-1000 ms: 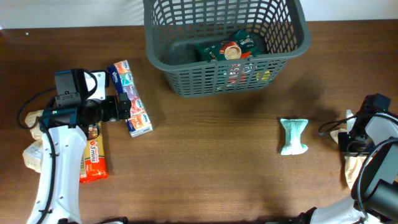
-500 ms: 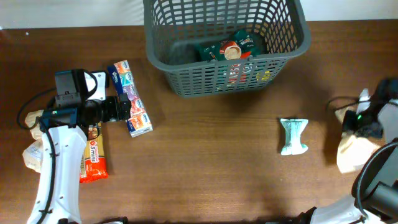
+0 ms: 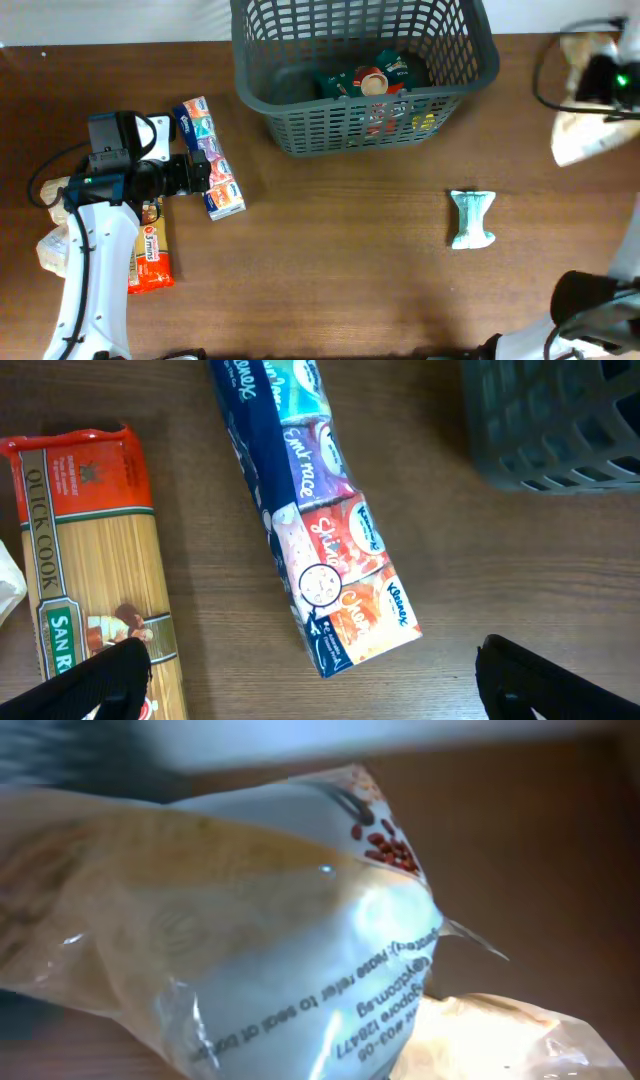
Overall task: Pack container
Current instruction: 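Carry the beige bag into the basket and release it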
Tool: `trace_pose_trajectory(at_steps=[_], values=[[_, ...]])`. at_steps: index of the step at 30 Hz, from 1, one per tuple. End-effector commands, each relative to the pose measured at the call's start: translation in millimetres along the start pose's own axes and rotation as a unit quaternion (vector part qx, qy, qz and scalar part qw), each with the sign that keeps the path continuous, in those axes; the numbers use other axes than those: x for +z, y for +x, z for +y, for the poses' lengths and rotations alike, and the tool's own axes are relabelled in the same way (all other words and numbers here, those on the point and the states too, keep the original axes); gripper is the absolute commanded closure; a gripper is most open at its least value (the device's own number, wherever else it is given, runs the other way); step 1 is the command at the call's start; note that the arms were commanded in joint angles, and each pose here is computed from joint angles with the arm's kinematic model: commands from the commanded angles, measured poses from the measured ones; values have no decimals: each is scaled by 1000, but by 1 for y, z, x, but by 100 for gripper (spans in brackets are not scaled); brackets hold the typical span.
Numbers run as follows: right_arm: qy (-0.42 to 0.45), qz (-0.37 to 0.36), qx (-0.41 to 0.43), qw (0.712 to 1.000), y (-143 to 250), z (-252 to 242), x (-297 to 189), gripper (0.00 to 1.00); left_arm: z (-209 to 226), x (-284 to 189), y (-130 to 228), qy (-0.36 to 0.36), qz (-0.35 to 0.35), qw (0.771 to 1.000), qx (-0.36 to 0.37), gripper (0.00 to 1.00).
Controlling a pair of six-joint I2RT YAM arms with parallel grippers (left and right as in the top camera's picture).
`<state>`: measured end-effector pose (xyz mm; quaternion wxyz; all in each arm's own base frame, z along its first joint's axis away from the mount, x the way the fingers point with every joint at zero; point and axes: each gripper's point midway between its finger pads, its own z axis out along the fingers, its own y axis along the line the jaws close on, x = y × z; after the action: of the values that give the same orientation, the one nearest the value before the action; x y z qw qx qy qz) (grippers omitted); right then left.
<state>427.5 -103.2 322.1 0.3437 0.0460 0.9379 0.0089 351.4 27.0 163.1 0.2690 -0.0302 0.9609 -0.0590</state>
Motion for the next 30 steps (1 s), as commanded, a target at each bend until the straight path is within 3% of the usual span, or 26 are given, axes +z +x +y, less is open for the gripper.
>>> trace_pose_trajectory(at_steps=[1, 7, 13, 18, 30], values=[[-63, -88, -125, 986, -39, 82, -49, 96, 4, -3, -7, -6, -9, 1000, 6, 1], [-115, -170, -293, 934, -62, 179, -67, 97, 4, -3, -7, -6, -8, 1000, 6, 1], [-97, -234, -382, 889, -88, 227, -56, 97, 4, -3, -6, -6, -7, 1000, 6, 1], [-97, -255, -386, 881, -104, 247, -26, 96, 4, -3, -4, -5, -2, 1000, 5, 1], [-123, -171, -379, 901, -78, 265, 110, 96, 3, -3, 5, -4, 15, 1000, 2, 1]])
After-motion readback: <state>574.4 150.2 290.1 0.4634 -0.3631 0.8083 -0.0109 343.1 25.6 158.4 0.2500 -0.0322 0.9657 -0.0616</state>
